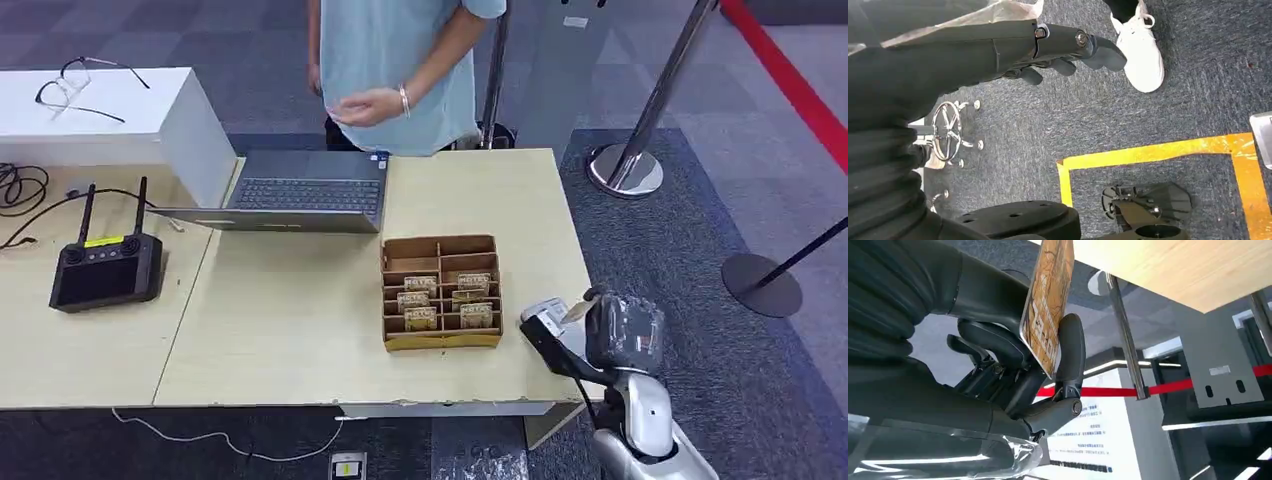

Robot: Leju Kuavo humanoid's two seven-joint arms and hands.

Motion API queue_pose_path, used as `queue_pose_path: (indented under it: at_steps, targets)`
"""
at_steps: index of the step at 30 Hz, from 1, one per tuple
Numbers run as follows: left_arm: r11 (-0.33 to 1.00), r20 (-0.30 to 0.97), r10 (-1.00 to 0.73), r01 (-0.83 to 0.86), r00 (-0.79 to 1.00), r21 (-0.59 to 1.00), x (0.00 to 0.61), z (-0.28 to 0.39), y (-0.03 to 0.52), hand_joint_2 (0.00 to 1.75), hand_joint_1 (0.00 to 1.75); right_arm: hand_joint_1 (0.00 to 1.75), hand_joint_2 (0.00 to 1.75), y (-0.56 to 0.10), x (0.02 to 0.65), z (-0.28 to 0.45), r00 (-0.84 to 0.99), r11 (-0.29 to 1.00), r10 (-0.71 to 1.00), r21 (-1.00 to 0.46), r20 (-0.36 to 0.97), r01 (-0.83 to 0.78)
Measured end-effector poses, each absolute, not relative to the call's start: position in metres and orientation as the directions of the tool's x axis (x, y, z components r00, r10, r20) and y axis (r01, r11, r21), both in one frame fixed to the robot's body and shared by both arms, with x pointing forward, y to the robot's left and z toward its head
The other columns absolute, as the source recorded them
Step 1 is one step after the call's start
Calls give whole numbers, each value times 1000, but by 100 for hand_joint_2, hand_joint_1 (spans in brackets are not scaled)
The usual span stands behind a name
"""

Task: Pass the card to the sensor for recognition and then transmit it.

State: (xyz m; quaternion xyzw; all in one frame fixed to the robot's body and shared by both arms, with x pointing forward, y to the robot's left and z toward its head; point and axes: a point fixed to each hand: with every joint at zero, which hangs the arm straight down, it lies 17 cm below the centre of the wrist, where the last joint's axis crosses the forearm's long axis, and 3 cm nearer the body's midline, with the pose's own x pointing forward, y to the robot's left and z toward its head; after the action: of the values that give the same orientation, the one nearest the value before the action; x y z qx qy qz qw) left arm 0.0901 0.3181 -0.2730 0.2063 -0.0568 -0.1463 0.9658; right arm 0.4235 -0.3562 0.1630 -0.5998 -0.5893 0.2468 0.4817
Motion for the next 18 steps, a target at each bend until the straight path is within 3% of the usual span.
queue_pose_path:
  at_steps: [18]
  targets:
    - [872, 60, -313, 261, 948, 413, 92, -273, 316, 175, 0, 175, 175, -346, 441, 223, 129, 139, 960, -823, 248, 551]
